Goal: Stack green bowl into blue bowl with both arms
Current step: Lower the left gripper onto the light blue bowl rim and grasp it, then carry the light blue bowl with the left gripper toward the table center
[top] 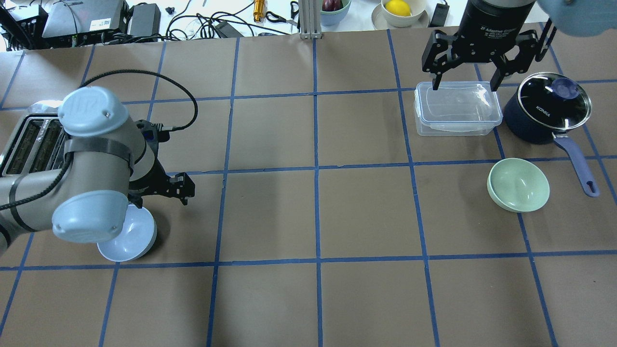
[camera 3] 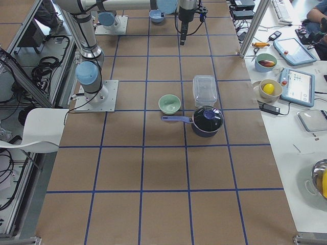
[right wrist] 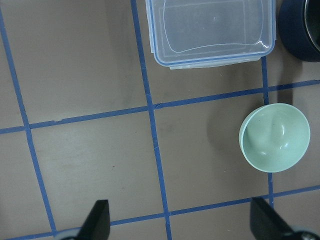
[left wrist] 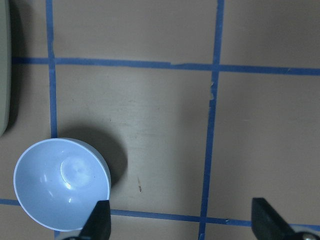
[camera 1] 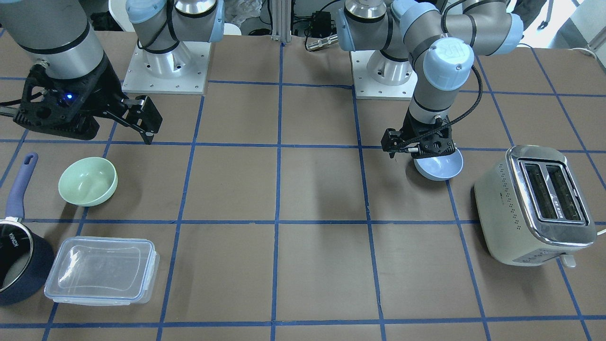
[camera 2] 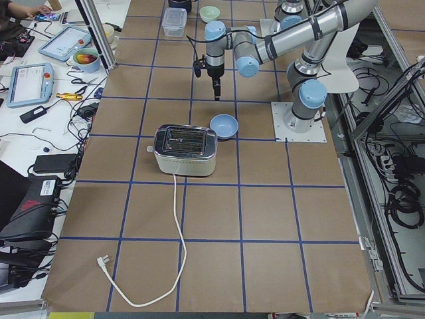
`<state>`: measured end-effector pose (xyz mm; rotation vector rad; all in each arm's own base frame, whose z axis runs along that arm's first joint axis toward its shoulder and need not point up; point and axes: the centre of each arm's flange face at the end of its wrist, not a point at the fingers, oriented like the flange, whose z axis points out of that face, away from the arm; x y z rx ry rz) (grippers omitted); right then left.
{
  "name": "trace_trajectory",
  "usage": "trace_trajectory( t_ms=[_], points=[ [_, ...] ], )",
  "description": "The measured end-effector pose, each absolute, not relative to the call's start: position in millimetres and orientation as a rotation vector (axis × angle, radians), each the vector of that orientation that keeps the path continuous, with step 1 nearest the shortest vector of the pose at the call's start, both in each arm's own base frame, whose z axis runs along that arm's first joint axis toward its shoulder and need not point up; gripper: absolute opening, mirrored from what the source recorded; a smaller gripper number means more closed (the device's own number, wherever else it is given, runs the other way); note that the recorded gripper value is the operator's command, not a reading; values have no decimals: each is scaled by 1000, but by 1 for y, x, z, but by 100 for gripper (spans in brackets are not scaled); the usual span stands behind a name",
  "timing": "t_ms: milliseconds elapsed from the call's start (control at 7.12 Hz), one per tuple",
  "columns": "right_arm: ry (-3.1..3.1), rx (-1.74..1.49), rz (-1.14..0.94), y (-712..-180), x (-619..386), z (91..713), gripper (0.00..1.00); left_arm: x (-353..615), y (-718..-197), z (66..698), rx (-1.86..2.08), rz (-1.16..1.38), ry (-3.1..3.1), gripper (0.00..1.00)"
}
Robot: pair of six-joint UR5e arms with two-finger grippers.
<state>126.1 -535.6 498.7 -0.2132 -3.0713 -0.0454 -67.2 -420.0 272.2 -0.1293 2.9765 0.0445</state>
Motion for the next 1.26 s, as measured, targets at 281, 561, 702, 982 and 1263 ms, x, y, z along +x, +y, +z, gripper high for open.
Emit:
trace_trajectory(
  t_ms=[281, 561, 702, 982, 1263],
  points=[
    [-3069, -213, -45, -536, 125, 499, 100, -53, -394, 232, -138, 32, 2926, 89],
    [-3071, -215, -47, -537, 125, 498, 100, -45, -383, 210, -155, 66, 2924, 30],
    [-3073, -216, -47, -537, 125, 498, 100, -44, -383, 204, -125, 60, 2928, 8],
    [-3073, -216, -49, -538, 125, 497, 100, -43, -380, 194, -54, 65, 2928, 3],
    [-3073, -215, -48, -538, 125, 497, 100, -52, -384, 202, -32, -9, 2919, 5]
  ],
)
